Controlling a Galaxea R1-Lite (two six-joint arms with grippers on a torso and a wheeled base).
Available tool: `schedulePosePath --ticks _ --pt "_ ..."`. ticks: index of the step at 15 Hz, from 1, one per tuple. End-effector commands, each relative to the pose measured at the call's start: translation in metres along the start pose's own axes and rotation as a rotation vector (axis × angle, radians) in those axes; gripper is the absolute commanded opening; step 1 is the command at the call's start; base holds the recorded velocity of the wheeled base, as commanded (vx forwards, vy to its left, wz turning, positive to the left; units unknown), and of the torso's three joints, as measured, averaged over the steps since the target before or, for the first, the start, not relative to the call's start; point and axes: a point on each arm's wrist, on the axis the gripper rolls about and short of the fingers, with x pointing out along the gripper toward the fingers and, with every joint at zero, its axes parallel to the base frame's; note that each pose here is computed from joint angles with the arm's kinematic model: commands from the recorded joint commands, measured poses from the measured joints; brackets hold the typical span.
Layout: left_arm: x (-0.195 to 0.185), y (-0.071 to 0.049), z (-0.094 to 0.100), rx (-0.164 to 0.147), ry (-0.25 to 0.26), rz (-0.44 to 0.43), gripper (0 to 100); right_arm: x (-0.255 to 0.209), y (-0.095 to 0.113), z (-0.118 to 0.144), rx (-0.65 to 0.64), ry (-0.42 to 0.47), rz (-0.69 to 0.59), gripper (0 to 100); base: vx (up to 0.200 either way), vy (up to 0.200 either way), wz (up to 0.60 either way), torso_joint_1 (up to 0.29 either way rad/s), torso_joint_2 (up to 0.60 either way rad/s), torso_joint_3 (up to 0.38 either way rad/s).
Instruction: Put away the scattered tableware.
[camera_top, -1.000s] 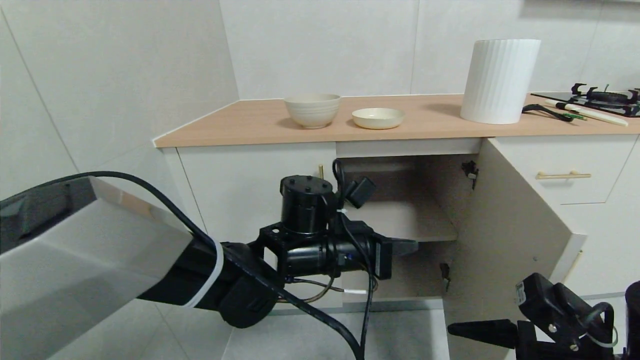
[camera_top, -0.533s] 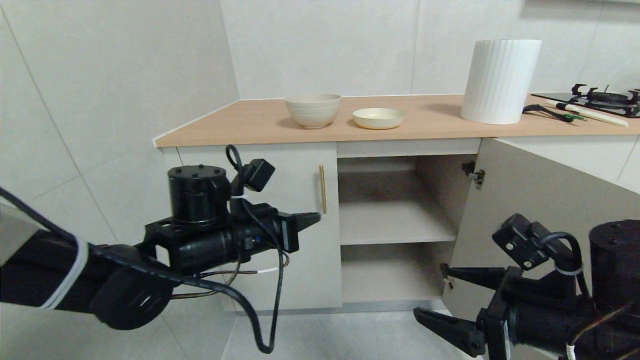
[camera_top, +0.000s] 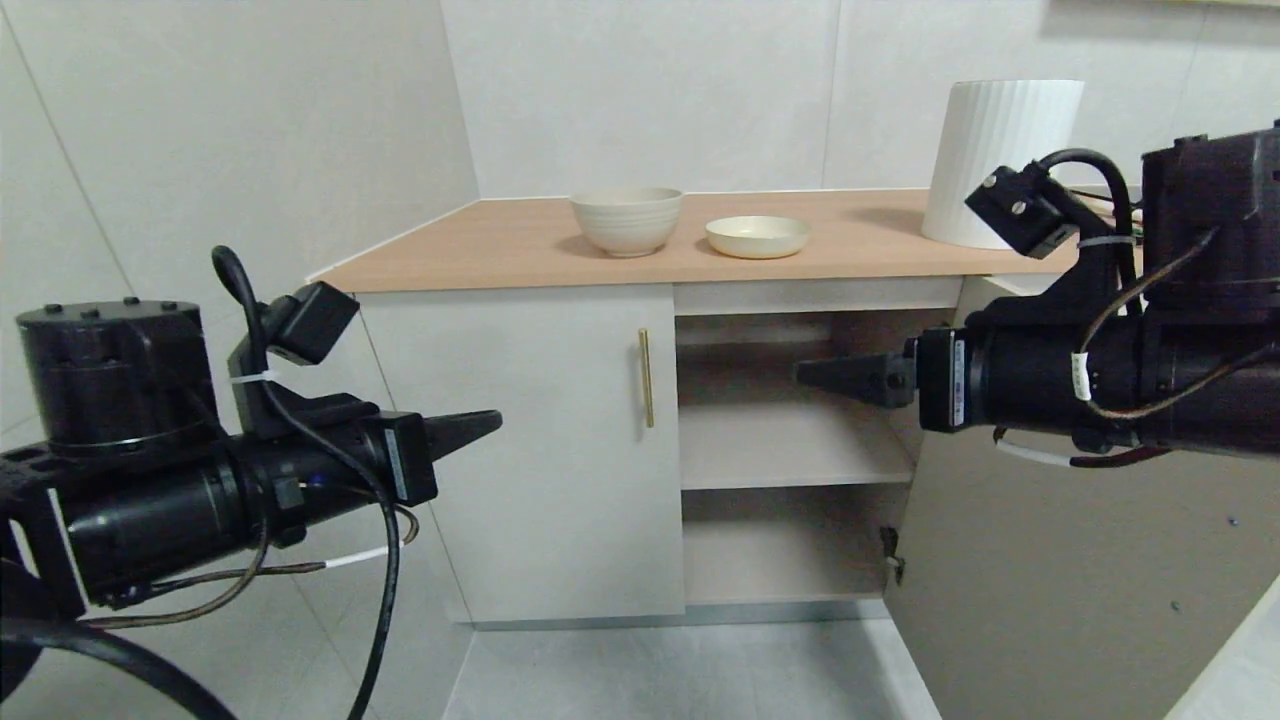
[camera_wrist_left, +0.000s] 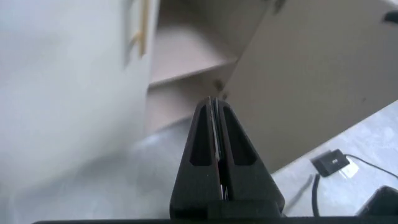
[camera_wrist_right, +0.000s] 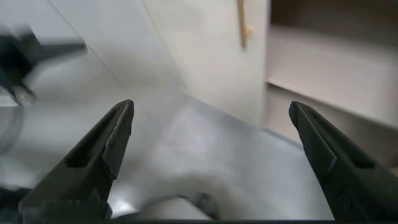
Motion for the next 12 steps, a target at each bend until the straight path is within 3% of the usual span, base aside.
schedulePosePath --ticks 1,2,3,6,12 --pt "-0.024 -0.007 0.022 0.017 -0.076 0.008 0 -0.012 0.001 0.007 0.031 -0.031 -0.025 100 0.000 0.000 0.00 0.000 0.00 0.000" --pt "-0.025 -0.008 0.024 0.011 -0.069 0.005 0 -0.015 0.001 0.009 0.032 -0.049 -0.038 100 0.000 0.000 0.00 0.000 0.00 0.000" --pt "-0.025 -0.008 0.027 0.000 -0.076 0.001 100 -0.018 0.002 0.010 0.036 -0.055 -0.036 100 0.000 0.000 0.00 0.000 0.00 0.000" --pt "-0.027 -0.013 0.042 -0.117 -0.124 -0.031 100 -0.020 0.002 0.008 0.059 -0.053 -0.033 100 0.000 0.000 0.00 0.000 0.00 0.000" --pt "-0.043 -0.024 0.049 -0.096 -0.180 -0.064 100 -0.023 0.002 0.008 0.057 -0.053 -0.038 100 0.000 0.000 0.00 0.000 0.00 0.000"
